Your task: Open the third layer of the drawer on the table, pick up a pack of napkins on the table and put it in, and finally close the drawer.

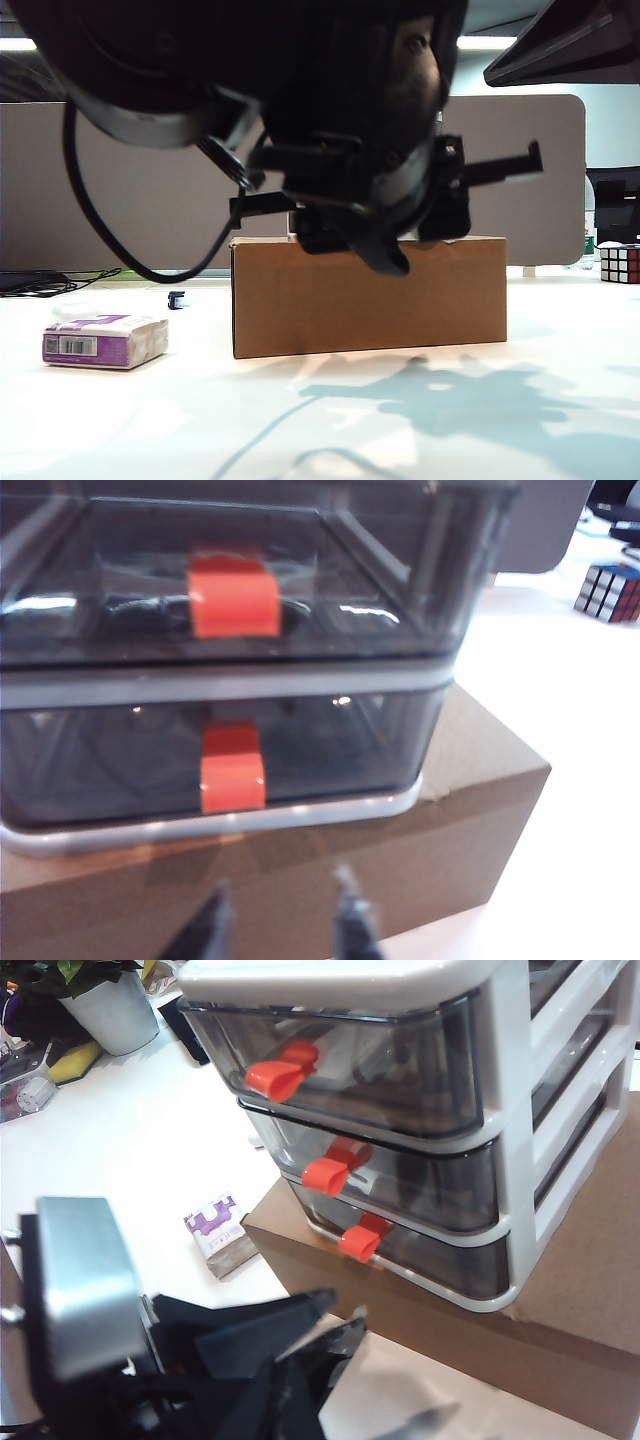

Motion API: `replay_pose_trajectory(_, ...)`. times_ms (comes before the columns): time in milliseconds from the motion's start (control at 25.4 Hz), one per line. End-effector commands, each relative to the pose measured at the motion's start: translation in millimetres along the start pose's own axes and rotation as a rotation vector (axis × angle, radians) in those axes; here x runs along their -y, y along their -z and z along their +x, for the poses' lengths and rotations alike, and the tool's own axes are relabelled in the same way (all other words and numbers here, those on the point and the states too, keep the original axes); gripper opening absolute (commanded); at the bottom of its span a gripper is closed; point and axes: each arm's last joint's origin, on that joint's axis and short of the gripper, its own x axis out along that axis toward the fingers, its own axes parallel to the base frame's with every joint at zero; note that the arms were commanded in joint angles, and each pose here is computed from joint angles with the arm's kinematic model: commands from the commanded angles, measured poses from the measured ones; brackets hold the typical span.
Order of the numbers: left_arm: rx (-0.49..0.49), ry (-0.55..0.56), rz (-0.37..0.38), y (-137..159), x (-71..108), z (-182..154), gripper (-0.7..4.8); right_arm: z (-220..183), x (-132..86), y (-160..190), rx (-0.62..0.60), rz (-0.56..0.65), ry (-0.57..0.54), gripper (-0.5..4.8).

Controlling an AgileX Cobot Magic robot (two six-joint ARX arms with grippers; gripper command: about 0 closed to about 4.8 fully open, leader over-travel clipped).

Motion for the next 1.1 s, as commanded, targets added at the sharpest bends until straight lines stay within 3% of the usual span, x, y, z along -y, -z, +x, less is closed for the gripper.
replay_pose_trajectory(39,0.008,-0.03,0.066,-4,4.2,2,1.34,0,-1,-3,0.016,-0.014,-0.009,-0.06)
replay_pose_trajectory(551,0.042,-0.04,0.014,-10,4.4,4,1.85,0,-1,-2,0.01,-0.033,-0.004,-0.06)
replay_pose_trajectory(1103,0.044,-0.063,0.006,-13,-4.1,17,1.84,0,-1,-2,0.007,-0.049,-0.003,-0.06)
